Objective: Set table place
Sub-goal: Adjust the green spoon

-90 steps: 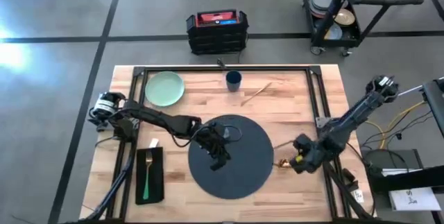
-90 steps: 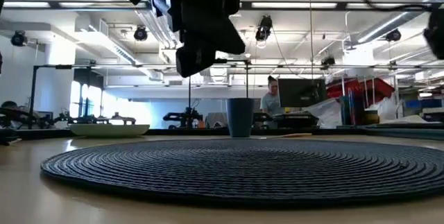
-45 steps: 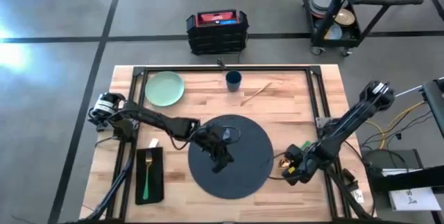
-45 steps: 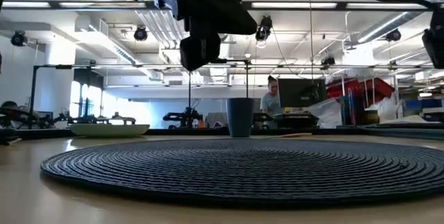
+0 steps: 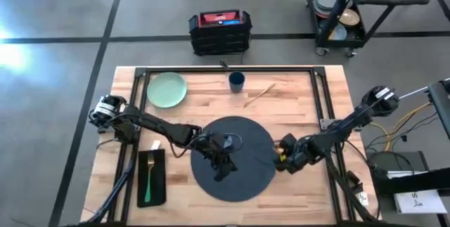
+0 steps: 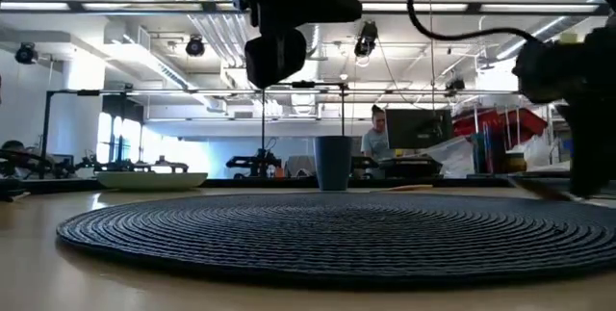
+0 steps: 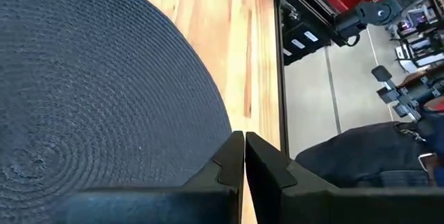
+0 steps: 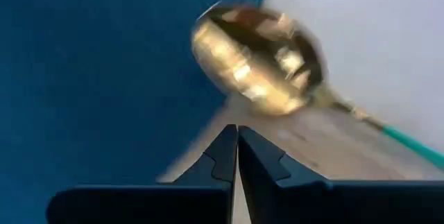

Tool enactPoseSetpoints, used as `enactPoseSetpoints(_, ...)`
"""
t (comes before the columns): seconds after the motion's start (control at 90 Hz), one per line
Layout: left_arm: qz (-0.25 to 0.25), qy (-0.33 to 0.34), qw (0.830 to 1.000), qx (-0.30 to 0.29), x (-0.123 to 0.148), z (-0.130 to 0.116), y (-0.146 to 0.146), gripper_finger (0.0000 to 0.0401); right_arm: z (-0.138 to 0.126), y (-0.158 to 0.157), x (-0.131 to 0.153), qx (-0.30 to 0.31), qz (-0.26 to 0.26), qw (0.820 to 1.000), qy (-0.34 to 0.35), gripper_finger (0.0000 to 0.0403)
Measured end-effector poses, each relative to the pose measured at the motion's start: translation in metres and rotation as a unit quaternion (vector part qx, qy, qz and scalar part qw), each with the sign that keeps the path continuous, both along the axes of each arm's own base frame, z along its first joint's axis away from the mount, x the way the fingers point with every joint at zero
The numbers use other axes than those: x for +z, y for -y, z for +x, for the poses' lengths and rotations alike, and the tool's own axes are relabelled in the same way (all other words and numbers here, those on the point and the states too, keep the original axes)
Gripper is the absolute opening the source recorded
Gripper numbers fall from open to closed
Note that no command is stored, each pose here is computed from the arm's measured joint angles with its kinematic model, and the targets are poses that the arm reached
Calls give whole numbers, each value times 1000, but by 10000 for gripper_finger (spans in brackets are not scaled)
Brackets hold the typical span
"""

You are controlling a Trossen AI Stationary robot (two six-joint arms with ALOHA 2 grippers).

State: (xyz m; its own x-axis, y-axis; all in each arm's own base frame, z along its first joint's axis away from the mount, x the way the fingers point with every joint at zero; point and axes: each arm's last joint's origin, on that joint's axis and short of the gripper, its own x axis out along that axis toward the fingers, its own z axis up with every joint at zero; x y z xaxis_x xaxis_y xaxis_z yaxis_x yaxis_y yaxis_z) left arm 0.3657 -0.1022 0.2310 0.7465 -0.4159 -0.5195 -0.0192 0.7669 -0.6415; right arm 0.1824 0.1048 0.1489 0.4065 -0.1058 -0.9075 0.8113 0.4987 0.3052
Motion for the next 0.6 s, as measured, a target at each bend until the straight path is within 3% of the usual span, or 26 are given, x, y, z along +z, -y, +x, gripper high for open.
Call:
enactPoseSetpoints(0.411,25,7,1000,-5,-1,-4,12,0,-33,22,8,-64,-74,990,-105,0)
enactPoseSetpoints(0.6,45,5,999,-7,-2,-4,11,0,-44,27,6,-79,-67,982,-157,0)
